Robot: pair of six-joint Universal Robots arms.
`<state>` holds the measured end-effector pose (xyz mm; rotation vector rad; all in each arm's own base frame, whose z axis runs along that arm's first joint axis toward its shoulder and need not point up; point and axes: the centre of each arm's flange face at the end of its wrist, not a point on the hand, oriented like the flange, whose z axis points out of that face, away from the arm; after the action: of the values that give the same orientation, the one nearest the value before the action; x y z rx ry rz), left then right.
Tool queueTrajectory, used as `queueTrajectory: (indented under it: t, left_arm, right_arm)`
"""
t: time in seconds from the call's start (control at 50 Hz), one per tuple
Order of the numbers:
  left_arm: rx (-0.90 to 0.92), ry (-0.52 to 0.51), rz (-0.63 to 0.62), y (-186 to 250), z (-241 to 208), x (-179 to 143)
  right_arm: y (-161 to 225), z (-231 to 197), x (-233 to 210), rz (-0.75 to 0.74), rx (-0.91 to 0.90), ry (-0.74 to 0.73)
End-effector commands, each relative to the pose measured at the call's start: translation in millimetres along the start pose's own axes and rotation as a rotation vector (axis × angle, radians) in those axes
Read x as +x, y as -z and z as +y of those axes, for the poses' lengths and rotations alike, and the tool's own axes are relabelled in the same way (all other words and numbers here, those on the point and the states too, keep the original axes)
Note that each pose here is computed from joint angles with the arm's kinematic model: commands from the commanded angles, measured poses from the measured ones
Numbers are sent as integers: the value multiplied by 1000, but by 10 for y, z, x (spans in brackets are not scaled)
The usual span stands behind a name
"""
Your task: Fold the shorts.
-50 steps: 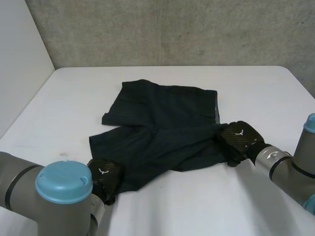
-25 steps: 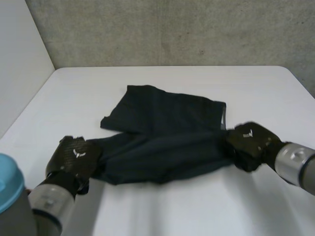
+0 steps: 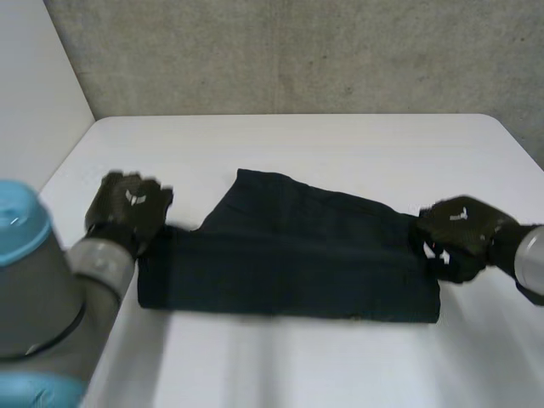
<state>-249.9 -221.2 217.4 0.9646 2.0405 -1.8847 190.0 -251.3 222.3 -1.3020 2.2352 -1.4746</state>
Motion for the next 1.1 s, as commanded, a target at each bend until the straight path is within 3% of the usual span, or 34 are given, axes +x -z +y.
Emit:
queueTrajectory:
  t: [0.02, 0.12, 0.24, 0.56, 0.74, 0.92, 0.98, 1.1]
  left_arm:
    - [133, 23, -68, -742, -60, 152]
    - [182, 28, -78, -1200, -27, 323]
    - [241, 11, -19, -1605, 60, 587]
    - [413, 14, 30, -2069, 12, 910]
    - [394, 15, 44, -2135, 185, 1054]
    - [388, 29, 96, -2003, 191, 1187]
    - [432, 37, 72, -1943, 2, 1096]
    - [510, 137, -23, -1625, -592, 543]
  right_arm:
    - [-340, -19, 175, 147, 25, -1]
    - [-527, 28, 263, 234, 27, 23]
    - [-711, 133, 169, 207, 7, 18]
    - [-949, 203, 360, 373, 86, 27]
    - [-1251, 431, 453, 467, 48, 39]
    - [-1180, 299, 520, 525, 78, 2]
    - [-1032, 78, 445, 485, 166, -23]
    - [-548, -397, 451, 473, 352, -130]
